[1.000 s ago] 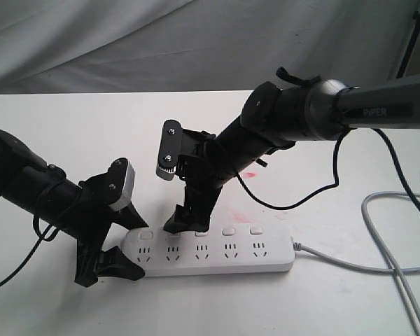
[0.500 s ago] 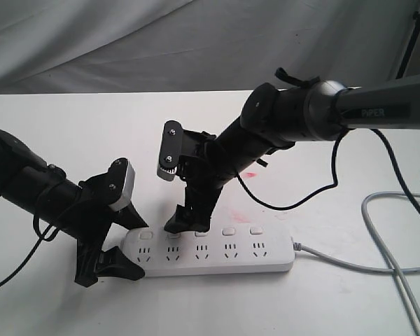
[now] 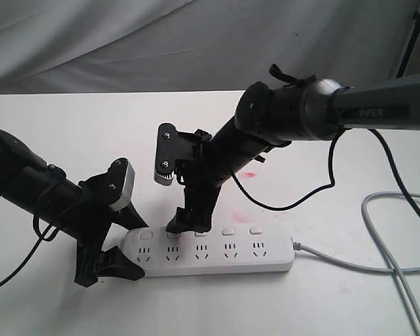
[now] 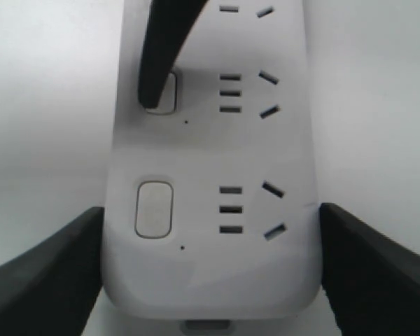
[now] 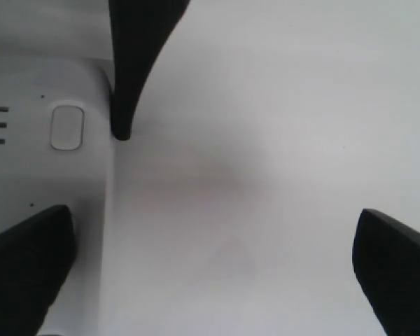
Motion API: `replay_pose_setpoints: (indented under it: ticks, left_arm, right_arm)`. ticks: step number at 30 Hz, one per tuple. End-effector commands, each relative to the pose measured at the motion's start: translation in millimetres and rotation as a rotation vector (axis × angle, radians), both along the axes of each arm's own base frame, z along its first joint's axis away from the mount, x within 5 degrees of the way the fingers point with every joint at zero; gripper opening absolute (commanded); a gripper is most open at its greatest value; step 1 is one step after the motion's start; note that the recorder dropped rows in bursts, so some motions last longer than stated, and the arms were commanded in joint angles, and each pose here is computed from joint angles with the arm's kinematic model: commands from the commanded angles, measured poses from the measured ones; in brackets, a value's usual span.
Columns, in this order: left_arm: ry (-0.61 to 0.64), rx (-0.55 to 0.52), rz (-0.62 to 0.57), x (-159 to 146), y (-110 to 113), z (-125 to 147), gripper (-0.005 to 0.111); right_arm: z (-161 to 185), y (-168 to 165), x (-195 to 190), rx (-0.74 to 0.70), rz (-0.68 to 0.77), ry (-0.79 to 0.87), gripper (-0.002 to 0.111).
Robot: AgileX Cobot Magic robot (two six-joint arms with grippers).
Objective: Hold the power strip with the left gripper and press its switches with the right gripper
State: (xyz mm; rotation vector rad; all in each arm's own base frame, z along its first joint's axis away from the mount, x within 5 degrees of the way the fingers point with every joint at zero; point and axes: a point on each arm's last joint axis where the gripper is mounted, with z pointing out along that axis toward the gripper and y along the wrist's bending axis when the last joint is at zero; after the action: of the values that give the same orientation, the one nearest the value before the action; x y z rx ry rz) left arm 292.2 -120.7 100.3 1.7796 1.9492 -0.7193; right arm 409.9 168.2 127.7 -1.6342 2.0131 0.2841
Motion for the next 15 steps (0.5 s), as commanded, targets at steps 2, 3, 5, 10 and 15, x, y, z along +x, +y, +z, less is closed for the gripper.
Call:
replay_pose_setpoints:
  ticks: [2, 3, 5, 10, 15]
  left_arm:
    - [-0.025, 0.021, 0.017, 1.3, 0.0, -1.0, 0.0]
    - [-0.025, 0.021, 0.017, 1.3, 0.0, -1.0, 0.0]
    - [-0.025, 0.021, 0.017, 1.3, 0.0, -1.0, 0.0]
    - [-0.025, 0.021, 0.017, 1.3, 0.0, -1.0, 0.0]
    - [-0.025, 0.021, 0.017, 1.3, 0.0, -1.0, 0.0]
  right_arm:
    - [-19.5, 1.5, -4.9, -0.067, 0.051, 0.021, 0.105]
    - [-22.6, 1.3, -4.3, -0.071, 0.048, 0.02, 0.105]
    - [-28.3, 0.7, -4.0, -0.083, 0.051, 0.023, 0.105]
    - [-29.5, 0.5, -3.8, -0.085, 0.051, 0.023, 0.105]
    - [-25.5, 1.2, -3.7, -0.071, 0.04, 0.022, 0.105]
